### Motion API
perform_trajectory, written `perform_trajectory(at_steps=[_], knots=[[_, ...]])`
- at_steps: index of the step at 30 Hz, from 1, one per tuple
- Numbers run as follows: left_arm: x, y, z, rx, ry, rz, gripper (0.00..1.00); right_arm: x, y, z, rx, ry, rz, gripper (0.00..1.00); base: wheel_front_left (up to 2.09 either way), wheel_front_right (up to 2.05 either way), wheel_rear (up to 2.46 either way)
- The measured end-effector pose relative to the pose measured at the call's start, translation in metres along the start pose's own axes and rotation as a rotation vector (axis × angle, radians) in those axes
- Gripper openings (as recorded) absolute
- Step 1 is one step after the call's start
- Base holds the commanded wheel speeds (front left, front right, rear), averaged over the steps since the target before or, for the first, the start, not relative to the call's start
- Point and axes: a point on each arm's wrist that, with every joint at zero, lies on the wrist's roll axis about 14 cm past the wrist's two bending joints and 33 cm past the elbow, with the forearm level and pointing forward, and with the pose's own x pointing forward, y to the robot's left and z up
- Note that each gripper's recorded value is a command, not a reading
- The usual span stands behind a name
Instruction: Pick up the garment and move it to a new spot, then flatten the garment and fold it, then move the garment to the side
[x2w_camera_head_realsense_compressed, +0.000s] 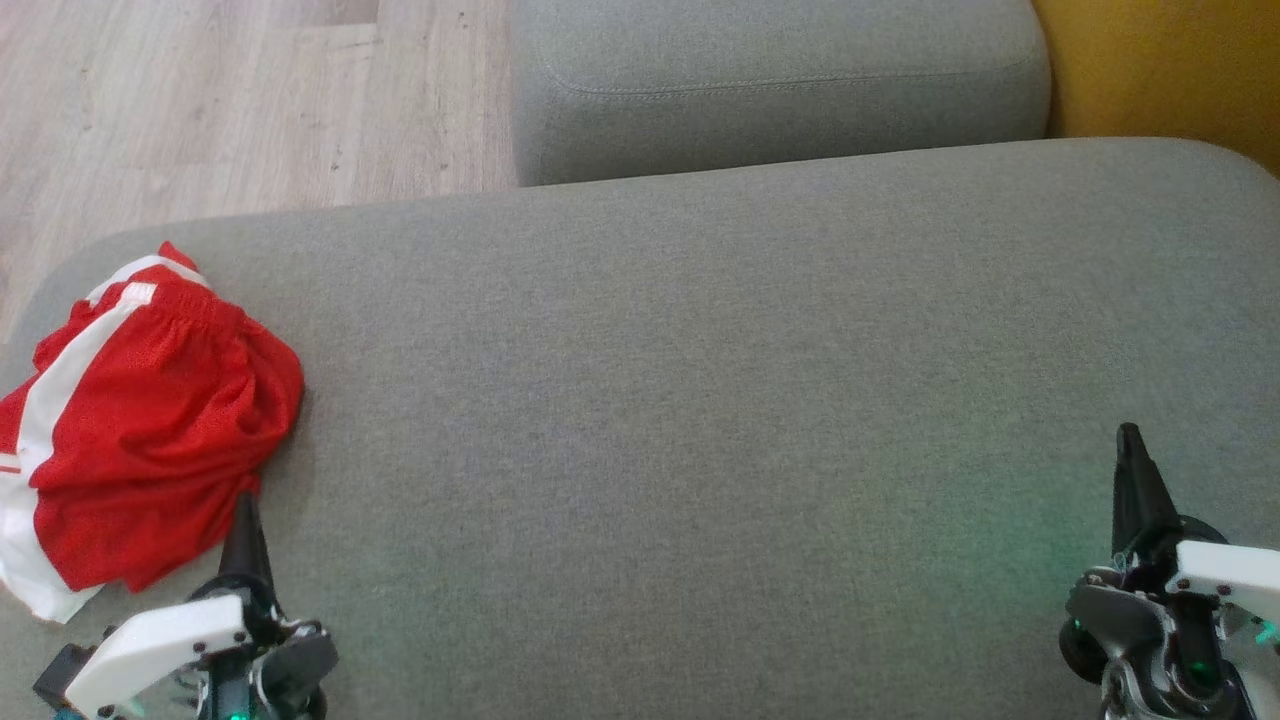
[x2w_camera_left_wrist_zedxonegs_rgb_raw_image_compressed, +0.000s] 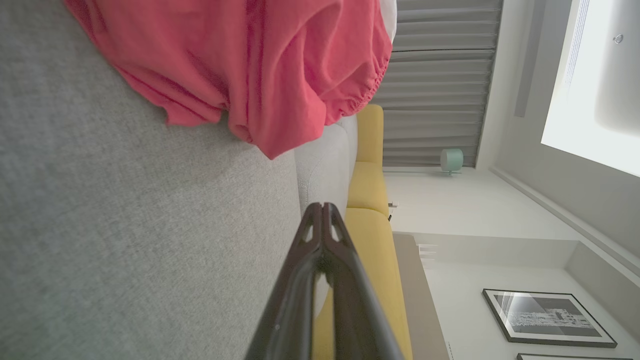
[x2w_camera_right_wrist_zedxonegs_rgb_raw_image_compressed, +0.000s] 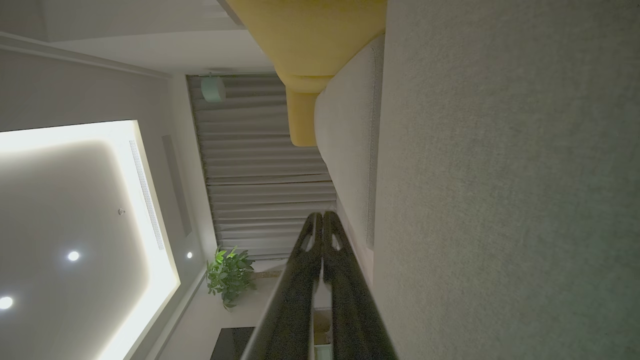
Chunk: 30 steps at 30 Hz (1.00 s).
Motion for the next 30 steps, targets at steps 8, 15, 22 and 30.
perform_trajectory(at_steps=[8, 15, 22, 30], knots=[[0.0000, 0.0000, 0.0000, 0.000, 0.000, 0.000, 0.00, 0.0000, 0.0000, 0.0000, 0.000, 0.000, 0.000, 0.00, 0.00, 0.00, 0.00], [0.0000, 0.0000, 0.0000, 0.000, 0.000, 0.000, 0.00, 0.0000, 0.0000, 0.0000, 0.000, 0.000, 0.000, 0.00, 0.00, 0.00, 0.00], [0.0000, 0.0000, 0.0000, 0.000, 0.000, 0.000, 0.00, 0.0000, 0.0000, 0.0000, 0.000, 0.000, 0.000, 0.00, 0.00, 0.00, 0.00], [0.0000, 0.0000, 0.0000, 0.000, 0.000, 0.000, 0.00, 0.0000, 0.0000, 0.0000, 0.000, 0.000, 0.000, 0.00, 0.00, 0.00, 0.00]])
